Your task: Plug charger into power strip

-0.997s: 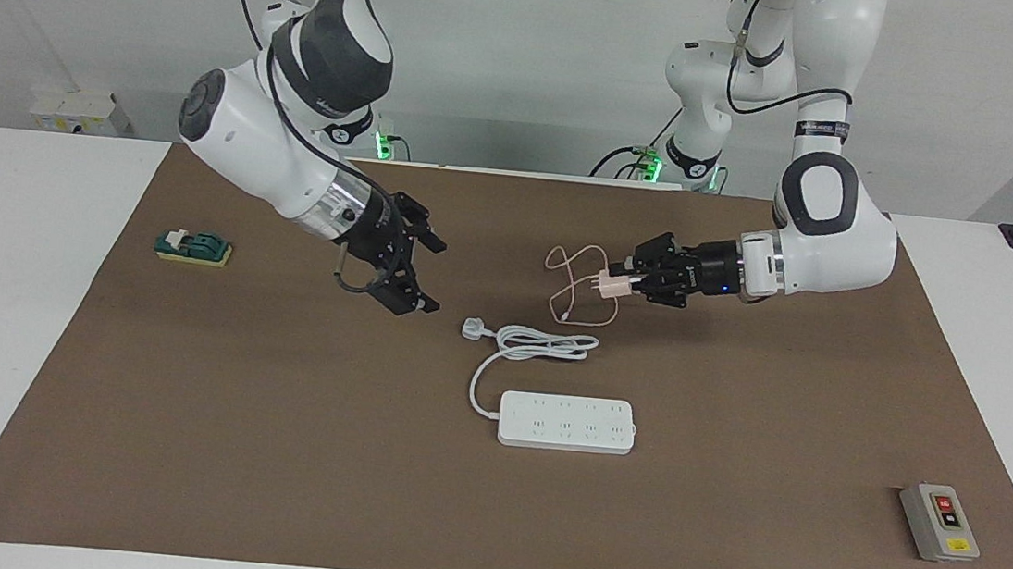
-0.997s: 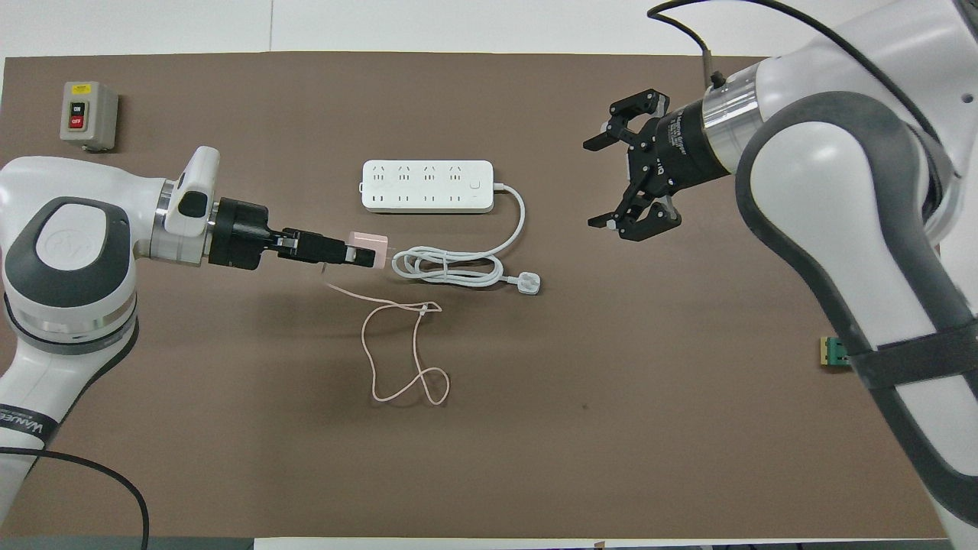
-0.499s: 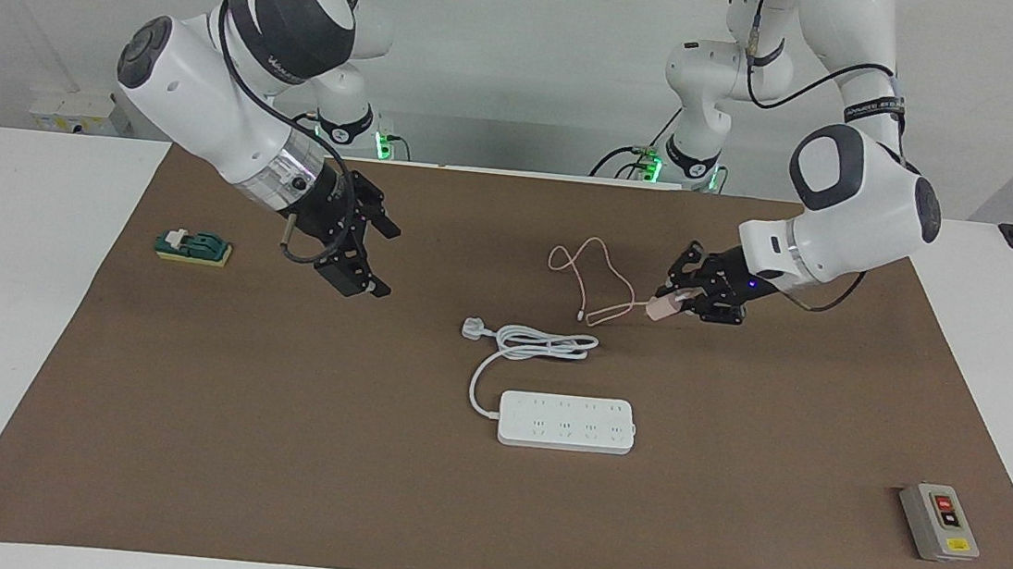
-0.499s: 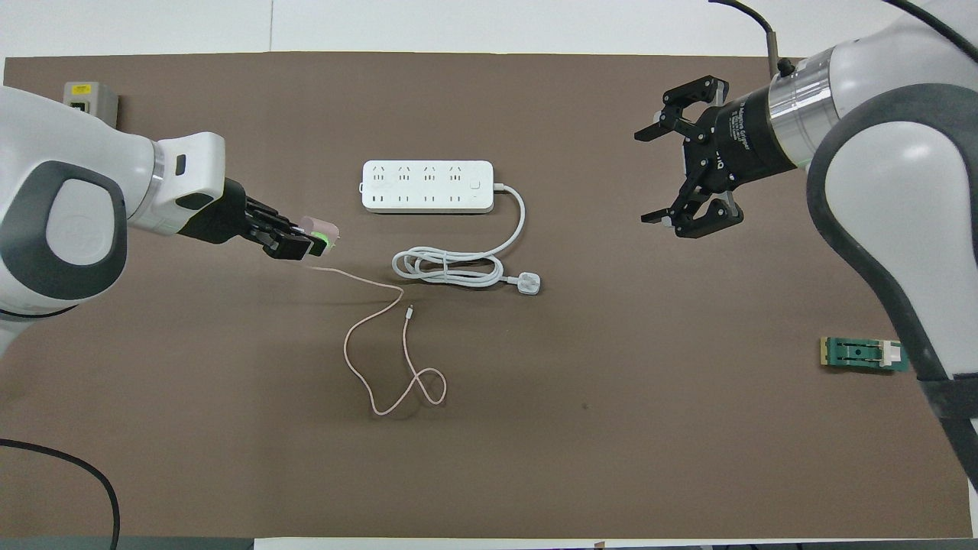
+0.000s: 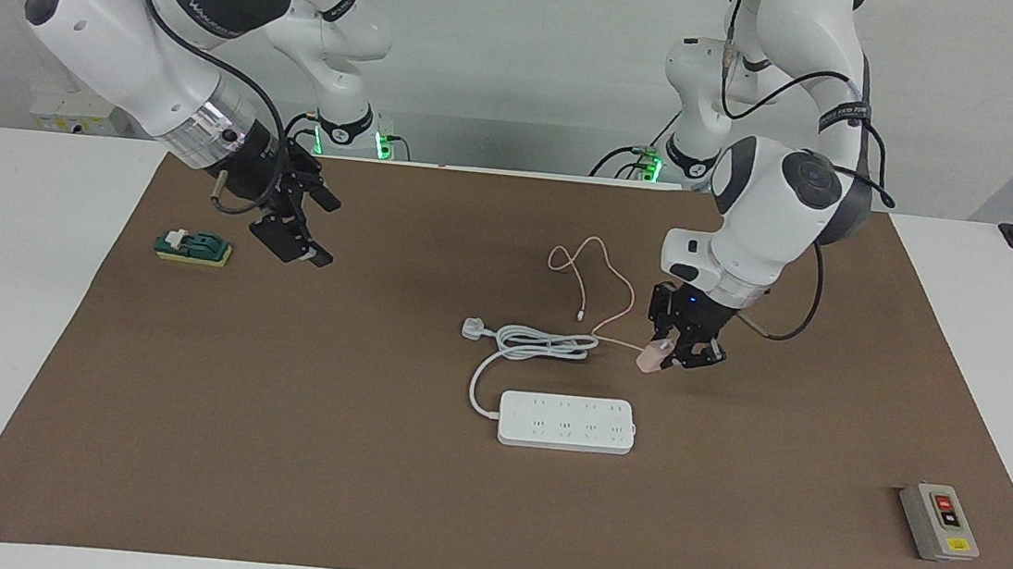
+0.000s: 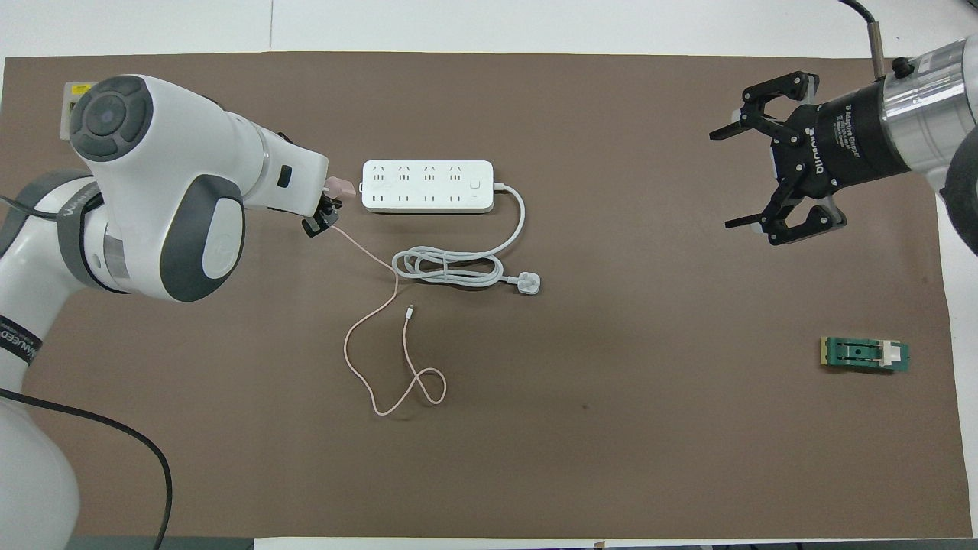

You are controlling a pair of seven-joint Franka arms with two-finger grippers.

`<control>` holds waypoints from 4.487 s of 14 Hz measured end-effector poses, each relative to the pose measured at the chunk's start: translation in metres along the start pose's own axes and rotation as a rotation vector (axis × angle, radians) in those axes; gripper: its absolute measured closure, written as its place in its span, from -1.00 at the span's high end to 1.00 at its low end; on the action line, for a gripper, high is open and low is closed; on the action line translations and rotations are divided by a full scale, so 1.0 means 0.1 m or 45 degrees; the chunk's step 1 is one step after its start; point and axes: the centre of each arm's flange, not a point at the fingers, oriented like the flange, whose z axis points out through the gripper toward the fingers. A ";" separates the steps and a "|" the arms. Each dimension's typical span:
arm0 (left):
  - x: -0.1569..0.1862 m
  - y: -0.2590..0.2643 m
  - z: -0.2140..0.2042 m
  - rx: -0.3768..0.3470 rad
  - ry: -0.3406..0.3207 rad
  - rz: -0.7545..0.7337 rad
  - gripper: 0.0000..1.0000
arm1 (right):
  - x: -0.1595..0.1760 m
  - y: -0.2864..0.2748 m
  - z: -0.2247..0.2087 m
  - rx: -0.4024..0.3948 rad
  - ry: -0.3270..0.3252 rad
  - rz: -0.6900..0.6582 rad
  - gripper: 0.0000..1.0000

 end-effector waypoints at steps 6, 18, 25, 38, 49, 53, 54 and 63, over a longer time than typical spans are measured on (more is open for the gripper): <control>0.03 -0.20 0.33 0.125 -0.158 0.219 -0.35 | -0.03 0.16 -0.17 -0.066 0.151 -0.365 1.00; 0.52 -0.05 0.77 0.173 -0.185 0.423 -0.35 | 0.17 0.51 -0.59 -0.491 0.367 -1.661 1.00; 0.43 0.05 0.97 0.126 -0.220 0.432 -0.35 | 0.38 0.57 -0.67 -0.626 0.354 -1.926 1.00; 0.45 0.18 1.06 0.126 -0.222 0.460 -0.35 | 0.41 0.54 -0.54 -0.615 0.398 -1.794 1.00; 0.51 0.09 1.08 0.071 -0.269 0.444 -0.35 | 0.45 0.55 -0.56 -0.611 0.401 -1.781 1.00; 0.52 0.07 1.12 0.058 -0.276 0.497 -0.35 | 0.45 0.55 -0.56 -0.611 0.400 -1.781 1.00; 0.53 0.05 1.12 0.046 -0.284 0.529 -0.35 | 0.45 0.55 -0.56 -0.611 0.400 -1.781 1.00; 0.71 -0.01 1.27 -0.033 -0.349 0.611 -0.35 | 0.45 0.56 -0.57 -0.611 0.401 -1.781 1.00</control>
